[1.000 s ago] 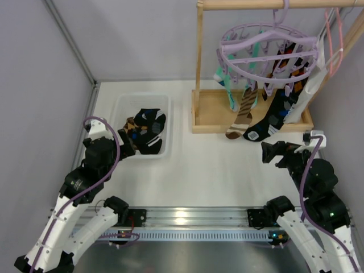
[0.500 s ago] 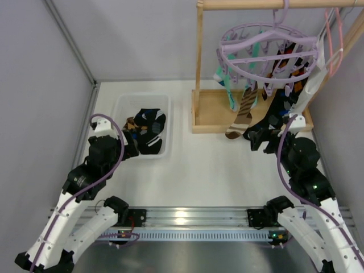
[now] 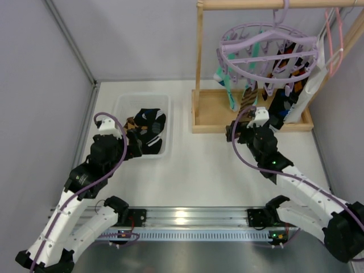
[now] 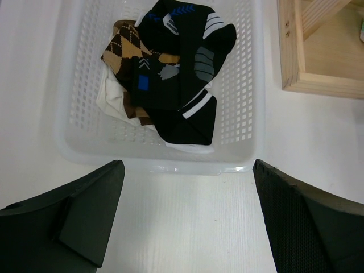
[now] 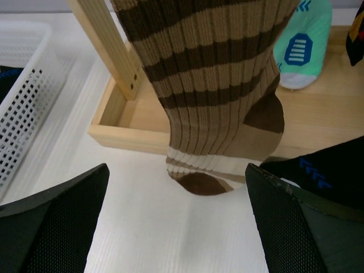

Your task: Remove the socks clipped to the hanger

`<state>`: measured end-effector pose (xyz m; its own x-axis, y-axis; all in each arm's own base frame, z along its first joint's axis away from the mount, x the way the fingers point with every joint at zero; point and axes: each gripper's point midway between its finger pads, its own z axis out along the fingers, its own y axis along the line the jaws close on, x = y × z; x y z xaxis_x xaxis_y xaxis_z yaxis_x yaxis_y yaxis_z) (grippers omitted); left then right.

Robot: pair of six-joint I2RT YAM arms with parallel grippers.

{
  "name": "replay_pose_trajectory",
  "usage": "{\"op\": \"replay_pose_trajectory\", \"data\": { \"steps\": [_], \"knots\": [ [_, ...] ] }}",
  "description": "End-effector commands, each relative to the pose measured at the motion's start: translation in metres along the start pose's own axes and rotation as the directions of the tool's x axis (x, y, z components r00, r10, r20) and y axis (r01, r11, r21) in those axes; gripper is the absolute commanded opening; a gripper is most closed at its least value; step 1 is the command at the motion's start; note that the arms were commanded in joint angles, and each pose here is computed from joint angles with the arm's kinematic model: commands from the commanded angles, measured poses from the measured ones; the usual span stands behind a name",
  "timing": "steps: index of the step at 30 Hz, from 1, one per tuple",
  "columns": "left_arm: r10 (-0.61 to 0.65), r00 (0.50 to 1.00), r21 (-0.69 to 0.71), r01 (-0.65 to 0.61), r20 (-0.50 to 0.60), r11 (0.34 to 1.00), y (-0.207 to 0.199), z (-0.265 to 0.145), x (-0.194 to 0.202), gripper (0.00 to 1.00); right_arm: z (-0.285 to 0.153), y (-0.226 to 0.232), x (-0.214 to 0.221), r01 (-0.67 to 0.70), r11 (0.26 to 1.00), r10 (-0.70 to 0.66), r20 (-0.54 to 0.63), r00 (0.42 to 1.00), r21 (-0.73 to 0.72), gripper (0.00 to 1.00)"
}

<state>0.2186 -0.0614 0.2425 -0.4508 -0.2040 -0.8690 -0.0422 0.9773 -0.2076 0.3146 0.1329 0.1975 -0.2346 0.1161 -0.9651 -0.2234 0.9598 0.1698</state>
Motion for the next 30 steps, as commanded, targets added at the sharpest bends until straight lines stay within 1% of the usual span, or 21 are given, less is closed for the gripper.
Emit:
{"op": "replay_pose_trajectory", "data": {
  "steps": [1, 4, 5, 8, 10, 11, 12, 13, 14, 15, 16, 17, 20, 23, 24, 25, 26, 27, 29, 30],
  "knots": [
    [0.000, 0.999, 0.047, -0.001, 0.034, 0.999, -0.010, 0.001, -0.008, 0.98, 0.013, -0.009, -0.032, -0.009, 0.992, -0.012, 0.171, 0.985, 0.122, 1.00],
    [0.004, 1.000, 0.051, -0.005, 0.026, 0.999, -0.011, 0.003, -0.006, 0.98, 0.022, -0.021, -0.026, -0.025, 0.981, -0.013, 0.192, 0.981, 0.194, 0.99],
    [0.006, 1.000, 0.049, -0.007, 0.024, 0.999, -0.010, 0.003, -0.005, 0.98, 0.025, -0.029, -0.027, -0.040, 0.969, -0.012, 0.207, 0.978, 0.242, 0.99],
    [0.008, 1.000, 0.055, -0.009, 0.021, 0.998, -0.012, 0.003, -0.005, 0.98, 0.028, -0.041, -0.022, -0.069, 0.948, -0.003, 0.225, 0.974, 0.311, 0.99],
    [0.008, 1.000, 0.056, -0.010, 0.022, 0.998, -0.012, 0.003, -0.006, 0.98, 0.032, -0.042, -0.020, -0.062, 0.945, -0.014, 0.229, 0.973, 0.322, 0.99],
    [0.011, 1.000, 0.054, -0.012, 0.020, 0.998, -0.012, 0.004, -0.006, 0.98, 0.038, -0.041, -0.014, -0.043, 0.945, -0.029, 0.213, 0.977, 0.324, 0.91],
    [0.012, 1.000, 0.057, -0.013, 0.019, 0.998, -0.013, 0.004, -0.005, 0.98, 0.041, -0.037, -0.021, -0.049, 0.949, -0.028, 0.237, 0.971, 0.312, 0.83],
    [0.013, 1.000, 0.057, -0.014, 0.017, 0.998, -0.013, 0.004, -0.006, 0.98, 0.044, -0.035, -0.022, -0.026, 0.951, -0.050, 0.235, 0.971, 0.309, 0.74],
    [0.014, 1.000, 0.062, -0.015, 0.015, 0.998, -0.014, 0.004, -0.006, 0.98, 0.047, -0.035, -0.019, -0.014, 0.950, -0.060, 0.227, 0.972, 0.312, 0.55],
    [0.016, 1.000, 0.061, -0.017, 0.014, 0.998, -0.014, 0.004, -0.005, 0.98, 0.047, -0.033, -0.026, -0.019, 0.951, -0.062, 0.252, 0.966, 0.308, 0.45],
    [0.016, 1.000, 0.063, -0.017, 0.017, 0.998, -0.014, 0.004, -0.007, 0.98, 0.047, -0.032, -0.028, -0.009, 0.952, -0.074, 0.258, 0.963, 0.307, 0.37],
    [0.015, 1.000, 0.063, -0.016, 0.018, 0.998, -0.014, 0.003, -0.008, 0.98, 0.046, -0.032, -0.030, -0.010, 0.951, -0.077, 0.267, 0.961, 0.310, 0.20],
    [0.007, 1.000, 0.098, -0.010, 0.029, 0.995, -0.021, -0.002, -0.015, 0.98, 0.041, -0.031, -0.037, 0.001, 0.952, -0.095, 0.291, 0.952, 0.307, 0.01],
    [-0.031, 0.999, 0.184, 0.023, 0.038, 0.983, -0.041, -0.012, -0.032, 0.98, 0.032, -0.024, -0.039, 0.017, 0.959, -0.106, 0.304, 0.947, 0.282, 0.00],
    [-0.066, 0.996, 0.236, 0.050, 0.060, 0.971, -0.053, -0.019, -0.048, 0.98, 0.029, -0.024, -0.035, 0.017, 0.961, -0.103, 0.301, 0.948, 0.276, 0.00],
    [-0.079, 0.996, 0.301, 0.062, 0.045, 0.952, -0.067, -0.023, -0.052, 0.98, 0.025, -0.016, -0.033, 0.019, 0.968, -0.096, 0.296, 0.950, 0.252, 0.00],
    [-0.121, 0.992, 0.382, 0.093, 0.049, 0.919, -0.088, -0.030, -0.069, 0.98, 0.023, -0.006, -0.028, 0.021, 0.975, -0.087, 0.289, 0.953, 0.222, 0.00],
    [-0.146, 0.987, 0.395, 0.110, 0.061, 0.912, -0.090, -0.036, -0.078, 0.98, 0.021, -0.009, -0.027, 0.014, 0.972, -0.083, 0.287, 0.954, 0.235, 0.00],
    [-0.173, 0.985, 0.482, 0.147, 0.009, 0.864, -0.120, -0.033, -0.091, 0.98, 0.015, 0.006, -0.021, 0.015, 0.978, -0.072, 0.271, 0.960, 0.206, 0.00],
    [-0.191, 0.981, 0.512, 0.151, 0.027, 0.845, -0.131, -0.039, -0.112, 0.98, 0.014, 0.011, -0.020, 0.004, 0.980, -0.059, 0.270, 0.961, 0.197, 0.00]
  ]
}}
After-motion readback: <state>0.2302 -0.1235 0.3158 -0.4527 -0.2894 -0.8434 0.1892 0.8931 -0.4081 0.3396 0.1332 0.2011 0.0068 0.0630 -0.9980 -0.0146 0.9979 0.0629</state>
